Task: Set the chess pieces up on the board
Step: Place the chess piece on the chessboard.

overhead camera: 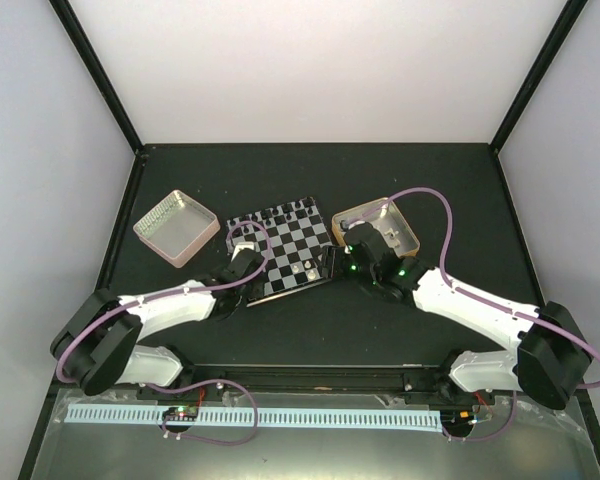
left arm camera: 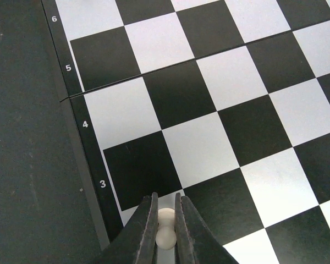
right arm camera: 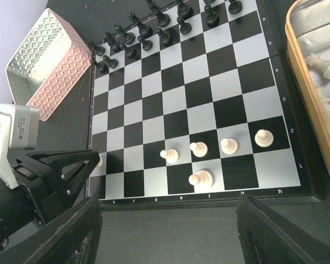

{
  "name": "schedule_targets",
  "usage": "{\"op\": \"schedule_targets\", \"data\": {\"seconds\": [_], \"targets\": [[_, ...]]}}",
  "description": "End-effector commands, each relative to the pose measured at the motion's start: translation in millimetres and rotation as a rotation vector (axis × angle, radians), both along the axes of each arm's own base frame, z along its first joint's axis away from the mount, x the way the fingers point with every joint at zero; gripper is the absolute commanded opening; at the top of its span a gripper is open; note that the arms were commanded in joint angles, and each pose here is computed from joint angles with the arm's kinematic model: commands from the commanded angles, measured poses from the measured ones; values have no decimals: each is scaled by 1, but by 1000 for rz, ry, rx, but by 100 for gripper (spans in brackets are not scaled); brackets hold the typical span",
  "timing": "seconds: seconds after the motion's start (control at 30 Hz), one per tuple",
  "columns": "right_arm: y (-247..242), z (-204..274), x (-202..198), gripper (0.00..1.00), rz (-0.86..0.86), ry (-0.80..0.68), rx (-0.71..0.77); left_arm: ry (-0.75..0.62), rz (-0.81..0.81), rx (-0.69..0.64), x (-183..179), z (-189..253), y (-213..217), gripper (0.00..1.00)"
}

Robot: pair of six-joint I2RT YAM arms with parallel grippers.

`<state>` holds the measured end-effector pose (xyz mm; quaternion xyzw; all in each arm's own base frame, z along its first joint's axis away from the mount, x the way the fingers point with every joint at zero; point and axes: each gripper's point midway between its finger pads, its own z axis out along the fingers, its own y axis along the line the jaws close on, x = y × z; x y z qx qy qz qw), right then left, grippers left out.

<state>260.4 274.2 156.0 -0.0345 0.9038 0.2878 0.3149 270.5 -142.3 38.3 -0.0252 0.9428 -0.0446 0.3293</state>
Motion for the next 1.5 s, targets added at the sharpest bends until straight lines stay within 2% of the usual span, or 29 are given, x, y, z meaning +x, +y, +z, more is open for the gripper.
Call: {"op": "schedule_targets", "data": {"seconds": [0.0,0.17,0.33,0.43,0.77,0.93,1.03,1.27,1.47], "targets": [[4,13,3,68,6,-12,27,21,14,23,-3,-10,4,11],[3,19,4,68,3,-19,28,18,14,15,-4,-3,4,18],[0,26,5,68,-8,-39,31,33,20,31,-7,1,8,11],[0,25,5,68,-6,-33,30,46,23,39,-9,0,9,11],[-5,27,5,68,-18,-32,29,67,-13,19,-8,0,-1,20],[-21,29,13,68,-70,-42,-5,34,-8,3,-2,17,-2,35],[-39,29,23,68,-124,-43,-47,-21,10,-23,4,42,0,46],[-94,-1,52,66,-233,78,-202,-147,36,-94,16,100,7,57],[-118,-42,86,52,-247,210,-352,-354,-17,-206,24,168,4,63]]}}
